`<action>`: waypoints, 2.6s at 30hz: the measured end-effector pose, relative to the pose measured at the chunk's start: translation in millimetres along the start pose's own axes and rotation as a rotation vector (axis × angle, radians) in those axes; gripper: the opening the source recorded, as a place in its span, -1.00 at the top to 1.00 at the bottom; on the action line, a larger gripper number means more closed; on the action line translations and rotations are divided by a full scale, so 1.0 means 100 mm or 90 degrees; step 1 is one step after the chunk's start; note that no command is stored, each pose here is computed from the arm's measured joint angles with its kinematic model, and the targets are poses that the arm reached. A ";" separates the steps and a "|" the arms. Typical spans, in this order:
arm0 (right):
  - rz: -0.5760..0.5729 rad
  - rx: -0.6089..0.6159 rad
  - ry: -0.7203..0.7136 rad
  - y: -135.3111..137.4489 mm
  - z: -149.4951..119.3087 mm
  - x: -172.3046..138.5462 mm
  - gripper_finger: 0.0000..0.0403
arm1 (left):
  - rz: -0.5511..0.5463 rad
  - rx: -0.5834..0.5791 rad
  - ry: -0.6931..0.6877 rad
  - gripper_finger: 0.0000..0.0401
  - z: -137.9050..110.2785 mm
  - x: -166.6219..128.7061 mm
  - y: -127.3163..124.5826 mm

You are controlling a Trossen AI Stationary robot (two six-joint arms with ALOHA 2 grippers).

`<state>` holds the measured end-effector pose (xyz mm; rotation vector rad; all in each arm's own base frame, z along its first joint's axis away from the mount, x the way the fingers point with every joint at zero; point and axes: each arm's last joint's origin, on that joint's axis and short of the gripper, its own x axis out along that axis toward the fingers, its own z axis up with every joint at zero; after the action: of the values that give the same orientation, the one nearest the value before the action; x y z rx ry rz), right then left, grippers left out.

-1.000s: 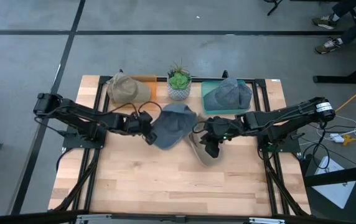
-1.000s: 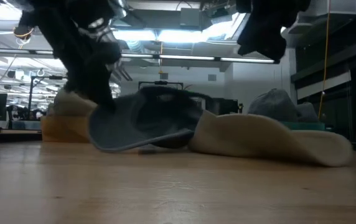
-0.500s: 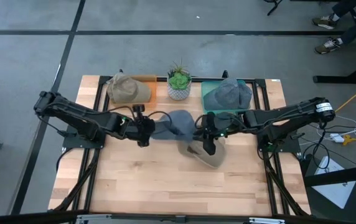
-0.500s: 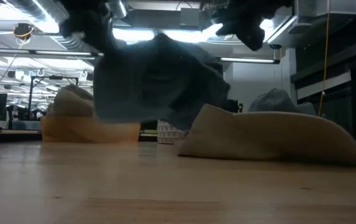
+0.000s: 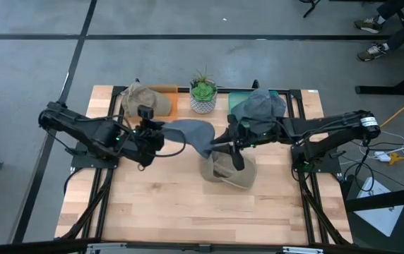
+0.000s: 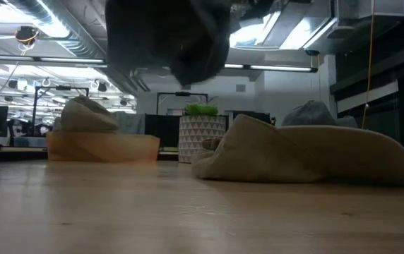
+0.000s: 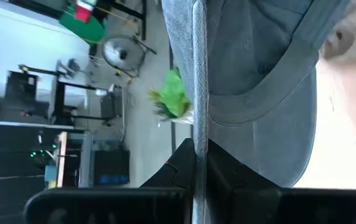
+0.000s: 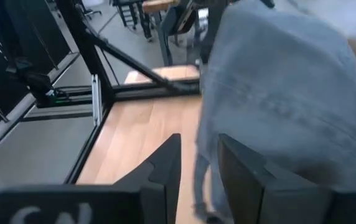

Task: Pick & Place hat
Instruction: Put the gray cap into the green bin

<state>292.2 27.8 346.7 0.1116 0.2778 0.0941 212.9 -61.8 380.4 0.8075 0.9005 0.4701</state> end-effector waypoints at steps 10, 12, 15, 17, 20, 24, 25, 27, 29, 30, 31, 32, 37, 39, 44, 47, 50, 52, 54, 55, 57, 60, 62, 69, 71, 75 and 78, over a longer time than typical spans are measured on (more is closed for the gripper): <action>-0.083 -0.156 -0.057 0.02 0.45 -0.30 0.49 | 0.011 -0.083 -0.084 0.95 0.07 -0.43 0.34; -0.106 -0.174 -0.045 -0.01 0.46 -0.39 0.49 | 0.006 -0.108 -0.094 0.95 0.07 -0.47 0.37; -0.092 -0.167 -0.019 -0.07 0.44 -0.53 0.49 | -0.011 -0.117 -0.097 0.95 0.07 -0.48 0.36; -0.080 -0.148 -0.013 -0.12 0.44 -0.63 0.49 | -0.015 -0.120 -0.097 0.95 0.06 -0.49 0.35; -0.094 -0.132 -0.019 -0.19 0.47 -0.75 0.49 | -0.017 -0.136 -0.098 0.95 0.07 -0.50 0.35; -0.117 -0.127 -0.047 -0.26 0.52 -0.76 0.49 | -0.016 -0.162 -0.107 0.95 0.09 -0.50 0.35; -0.118 -0.126 -0.051 -0.27 0.52 -0.73 0.49 | -0.014 -0.171 -0.111 0.95 0.10 -0.50 0.35; -0.115 -0.127 -0.051 -0.28 0.51 -0.65 0.49 | -0.014 -0.180 -0.117 0.95 0.11 -0.50 0.36; -0.103 -0.121 -0.042 -0.29 0.49 -0.55 0.49 | -0.012 -0.189 -0.122 0.95 0.12 -0.51 0.36; -0.094 -0.115 -0.040 -0.29 0.47 -0.50 0.49 | -0.013 -0.195 -0.125 0.95 0.13 -0.51 0.36; -0.083 -0.105 -0.039 -0.30 0.46 -0.45 0.49 | -0.013 -0.201 -0.129 0.94 0.14 -0.51 0.37; -0.069 -0.097 -0.048 -0.30 0.47 -0.40 0.49 | -0.013 -0.206 -0.132 0.94 0.15 -0.51 0.37; 0.020 -0.105 -0.115 -0.26 0.55 -0.33 0.49 | -0.013 -0.209 -0.134 0.94 0.15 -0.51 0.37; 0.026 -0.102 -0.125 -0.25 0.57 -0.34 0.49 | -0.013 -0.209 -0.134 0.94 0.15 -0.51 0.37; 0.038 -0.079 -0.126 -0.25 0.59 -0.44 0.49 | -0.013 -0.209 -0.134 0.94 0.15 -0.51 0.37; 0.051 -0.075 -0.111 -0.24 0.58 -0.50 0.49 | -0.014 -0.208 -0.134 0.94 0.15 -0.51 0.37; 0.052 -0.070 -0.076 -0.23 0.53 -0.57 0.49 | -0.016 -0.210 -0.134 0.94 0.15 -0.51 0.37; 0.050 -0.067 -0.059 -0.22 0.52 -0.62 0.49 | -0.016 -0.215 -0.133 0.94 0.15 -0.51 0.37; 0.051 -0.058 -0.058 -0.22 0.52 -0.65 0.49 | -0.018 -0.221 -0.133 0.94 0.15 -0.51 0.37; 0.054 -0.052 -0.057 -0.22 0.52 -0.65 0.49 | -0.019 -0.225 -0.134 0.94 0.15 -0.51 0.37; 0.069 -0.047 -0.055 -0.21 0.51 -0.65 0.49 | -0.022 -0.228 -0.134 0.94 0.15 -0.51 0.36; 0.072 -0.047 -0.048 -0.21 0.50 -0.65 0.49 | -0.022 -0.229 -0.134 0.93 0.15 -0.51 0.36; 0.072 -0.043 -0.042 -0.21 0.49 -0.65 0.49 | -0.022 -0.231 -0.134 0.93 0.15 -0.51 0.36; 0.071 -0.012 -0.023 -0.21 0.47 -0.65 0.48 | -0.024 -0.246 -0.133 0.93 0.15 -0.51 0.36; 0.055 -0.016 -0.028 -0.22 0.47 -0.65 0.48 | -0.024 -0.247 -0.133 0.93 0.15 -0.51 0.36; -0.030 -0.044 -0.050 -0.26 0.50 -0.65 0.48 | -0.024 -0.247 -0.133 0.93 0.15 -0.51 0.36; -0.059 -0.047 -0.055 -0.27 0.51 -0.65 0.48 | -0.024 -0.247 -0.133 0.93 0.15 -0.51 0.36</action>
<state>246.4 -10.8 409.3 0.0298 0.1934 0.0074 196.0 -79.3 440.0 0.4731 0.6035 0.4974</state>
